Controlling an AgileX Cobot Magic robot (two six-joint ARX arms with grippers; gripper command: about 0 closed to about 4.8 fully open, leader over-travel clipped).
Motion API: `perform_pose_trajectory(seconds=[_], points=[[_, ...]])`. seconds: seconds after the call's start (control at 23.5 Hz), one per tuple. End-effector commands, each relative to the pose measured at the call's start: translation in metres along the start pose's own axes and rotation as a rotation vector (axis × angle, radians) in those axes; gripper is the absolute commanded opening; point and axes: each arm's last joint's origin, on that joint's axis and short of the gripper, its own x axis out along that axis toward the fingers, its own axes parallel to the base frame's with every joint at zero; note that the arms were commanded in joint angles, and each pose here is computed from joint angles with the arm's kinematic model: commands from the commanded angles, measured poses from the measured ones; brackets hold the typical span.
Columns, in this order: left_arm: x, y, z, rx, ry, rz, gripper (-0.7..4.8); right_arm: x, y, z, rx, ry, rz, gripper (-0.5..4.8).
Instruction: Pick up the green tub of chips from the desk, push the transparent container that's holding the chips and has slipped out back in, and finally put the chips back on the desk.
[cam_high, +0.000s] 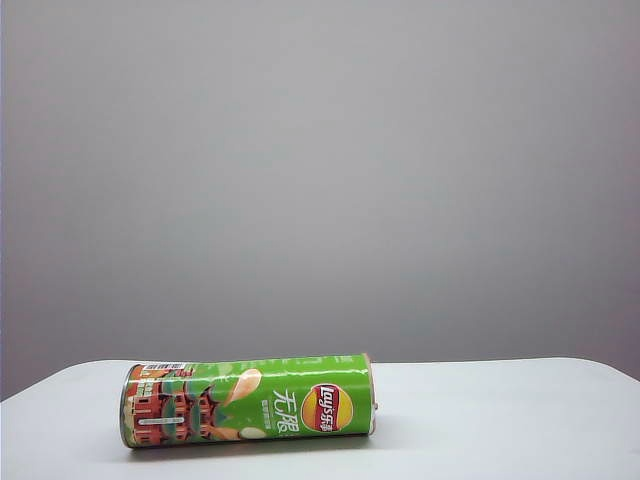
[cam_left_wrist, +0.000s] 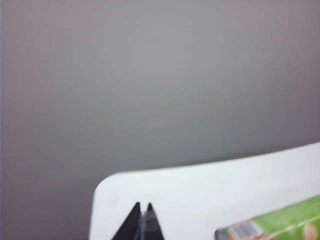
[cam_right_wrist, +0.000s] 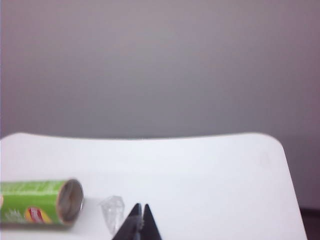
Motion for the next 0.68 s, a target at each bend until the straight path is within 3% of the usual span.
perform_pose_trajectory(seconds=[0.04,0.17,0.55,0.68], points=[[0.0,0.002,-0.001,-0.01,0.018,0.01,-0.05,0.0,-0.002,-0.009,0.008,0.078,-0.023,-0.08],[0.0,0.002,-0.003,-0.006,0.038,0.01,-0.05,0.0,-0.003,-0.013,0.013,0.111,-0.041,-0.08],[-0.003,0.004,-0.024,0.023,0.266,0.14,-0.05,0.0,-0.002,-0.013,0.013,0.113,-0.04,-0.08],[-0.005,0.003,-0.028,0.028,0.318,0.131,-0.05,0.0,-0.002,-0.013,0.013,0.112,-0.04,-0.05]])
